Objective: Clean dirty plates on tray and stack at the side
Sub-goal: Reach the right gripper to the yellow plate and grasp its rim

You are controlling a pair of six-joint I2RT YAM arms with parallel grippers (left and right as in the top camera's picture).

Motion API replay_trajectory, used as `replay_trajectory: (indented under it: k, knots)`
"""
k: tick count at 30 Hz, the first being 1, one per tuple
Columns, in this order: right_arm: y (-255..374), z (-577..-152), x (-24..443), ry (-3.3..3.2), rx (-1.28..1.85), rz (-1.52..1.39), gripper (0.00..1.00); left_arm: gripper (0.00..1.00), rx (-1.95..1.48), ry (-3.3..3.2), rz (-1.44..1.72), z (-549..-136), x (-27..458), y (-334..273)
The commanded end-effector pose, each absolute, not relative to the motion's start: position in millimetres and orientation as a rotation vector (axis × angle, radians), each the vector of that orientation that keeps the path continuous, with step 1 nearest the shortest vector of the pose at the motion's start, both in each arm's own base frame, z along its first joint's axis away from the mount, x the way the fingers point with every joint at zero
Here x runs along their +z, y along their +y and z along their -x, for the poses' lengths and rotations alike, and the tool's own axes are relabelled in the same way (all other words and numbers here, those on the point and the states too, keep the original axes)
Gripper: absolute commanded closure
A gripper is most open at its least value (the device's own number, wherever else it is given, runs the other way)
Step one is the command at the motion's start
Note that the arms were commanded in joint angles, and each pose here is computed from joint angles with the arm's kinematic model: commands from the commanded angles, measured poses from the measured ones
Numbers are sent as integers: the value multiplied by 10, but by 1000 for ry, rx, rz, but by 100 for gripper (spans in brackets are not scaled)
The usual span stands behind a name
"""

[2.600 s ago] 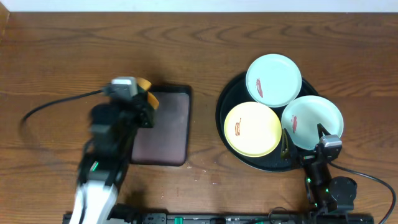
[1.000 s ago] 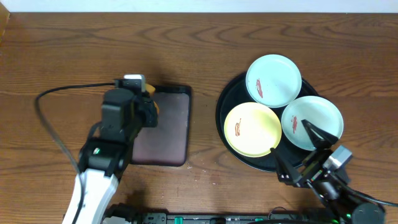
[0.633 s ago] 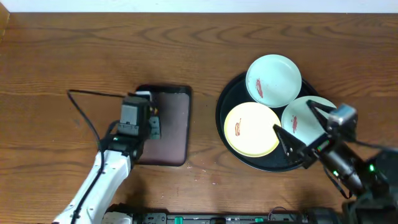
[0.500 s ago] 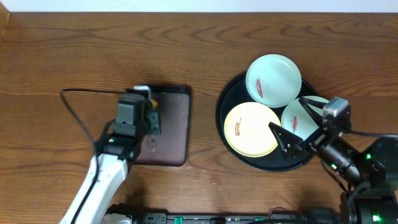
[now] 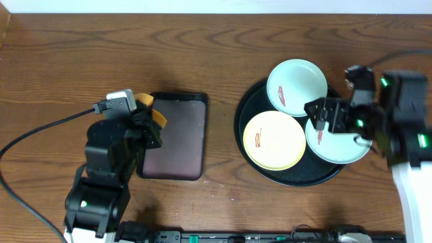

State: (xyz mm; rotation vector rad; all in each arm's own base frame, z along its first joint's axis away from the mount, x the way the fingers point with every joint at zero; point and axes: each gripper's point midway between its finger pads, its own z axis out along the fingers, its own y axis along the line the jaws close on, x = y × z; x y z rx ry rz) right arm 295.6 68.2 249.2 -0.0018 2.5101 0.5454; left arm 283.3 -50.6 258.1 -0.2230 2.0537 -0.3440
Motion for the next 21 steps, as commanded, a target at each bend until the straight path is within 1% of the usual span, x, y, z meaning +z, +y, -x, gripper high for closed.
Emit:
replay_trajectory:
  k: [1, 2, 4, 5, 6, 10, 11, 17, 19, 20, 21]
  knots:
    - [670, -3102, 2277, 2602, 461, 144, 34, 92, -416, 2120, 310, -2852, 2409, -568]
    - [689, -3126, 2199, 2624, 458, 179, 48, 93, -443, 2139, 300, -2858, 2374, -617]
    - [724, -3167, 2084, 2658, 464, 199, 61, 92, -498, 2173, 274, -2863, 2314, -718]
    - [744, -3191, 2021, 2676, 468, 203, 74, 92, -522, 2193, 262, -2869, 2276, -764]
    - [760, -3212, 1964, 2692, 471, 207, 76, 92, -530, 2208, 259, -2877, 2241, -783]
    - [699, -3335, 1719, 2748, 369, 208, 75, 92, -526, 2243, 264, -2911, 2145, -795]
    - [659, -3389, 1565, 2788, 305, 209, 75, 92, -523, 2254, 267, -2923, 2113, -797]
    - [661, -3636, 1020, 2873, 211, 244, 71, 92, -517, 2274, 271, -2941, 2056, -799]
    - [662, -3627, 769, 2935, 205, 296, 71, 92, -517, 2275, 271, -2938, 2054, -799]
    - [658, -3583, 592, 2991, 207, 318, 71, 91, -515, 2283, 273, -2927, 2038, -797]
    - [656, -3560, 517, 3016, 208, 326, 71, 89, -513, 2289, 274, -2918, 2027, -794]
